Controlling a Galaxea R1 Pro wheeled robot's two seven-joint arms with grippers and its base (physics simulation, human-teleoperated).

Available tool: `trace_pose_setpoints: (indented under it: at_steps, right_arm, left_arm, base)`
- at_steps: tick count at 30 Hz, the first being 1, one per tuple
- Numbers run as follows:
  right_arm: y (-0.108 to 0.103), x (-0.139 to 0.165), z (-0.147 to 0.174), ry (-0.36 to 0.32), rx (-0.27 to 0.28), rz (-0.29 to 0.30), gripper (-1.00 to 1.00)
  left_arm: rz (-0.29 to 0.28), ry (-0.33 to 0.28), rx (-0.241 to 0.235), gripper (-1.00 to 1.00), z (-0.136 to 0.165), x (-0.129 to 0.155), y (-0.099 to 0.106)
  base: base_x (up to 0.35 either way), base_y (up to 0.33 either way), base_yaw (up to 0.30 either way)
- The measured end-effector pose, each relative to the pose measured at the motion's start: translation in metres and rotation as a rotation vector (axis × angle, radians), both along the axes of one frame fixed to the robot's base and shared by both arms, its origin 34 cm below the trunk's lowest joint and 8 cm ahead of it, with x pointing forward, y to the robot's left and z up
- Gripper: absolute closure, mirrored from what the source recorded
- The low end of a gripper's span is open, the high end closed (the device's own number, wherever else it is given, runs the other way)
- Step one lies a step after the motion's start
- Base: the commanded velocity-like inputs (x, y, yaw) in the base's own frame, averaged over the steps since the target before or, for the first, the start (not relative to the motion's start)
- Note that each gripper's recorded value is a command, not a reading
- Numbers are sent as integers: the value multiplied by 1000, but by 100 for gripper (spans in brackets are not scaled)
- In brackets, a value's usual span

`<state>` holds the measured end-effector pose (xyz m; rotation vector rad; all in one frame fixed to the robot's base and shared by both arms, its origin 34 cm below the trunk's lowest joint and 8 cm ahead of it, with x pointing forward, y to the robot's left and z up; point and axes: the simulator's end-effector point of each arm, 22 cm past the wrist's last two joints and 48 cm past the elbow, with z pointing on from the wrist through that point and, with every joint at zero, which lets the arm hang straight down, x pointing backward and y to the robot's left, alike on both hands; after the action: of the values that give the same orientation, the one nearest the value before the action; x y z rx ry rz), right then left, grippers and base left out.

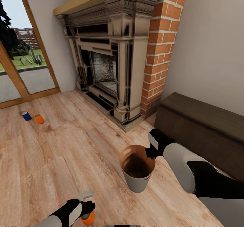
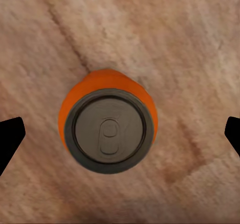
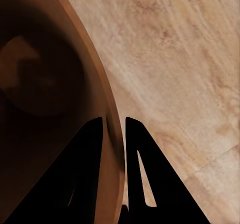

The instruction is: Put the three can of soda from the living room inside the tash can in the kitchen.

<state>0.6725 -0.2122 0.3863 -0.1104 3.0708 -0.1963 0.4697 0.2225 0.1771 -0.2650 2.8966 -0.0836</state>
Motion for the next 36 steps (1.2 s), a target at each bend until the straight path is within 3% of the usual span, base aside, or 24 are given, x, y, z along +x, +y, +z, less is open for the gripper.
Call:
trace_pose_setpoints:
  at_steps: [21, 36]
  right_arm:
    - [-1, -2, -10, 16, -4, 2, 100]
    - [-1, -2, -13, 20, -2, 0, 100]
  left_arm:
    - [-7, 7, 2, -100, -6, -2, 1]
    - [-5, -30, 6, -100, -5, 5, 2]
  base:
    - [0, 0, 0]
    - [0, 0, 0]
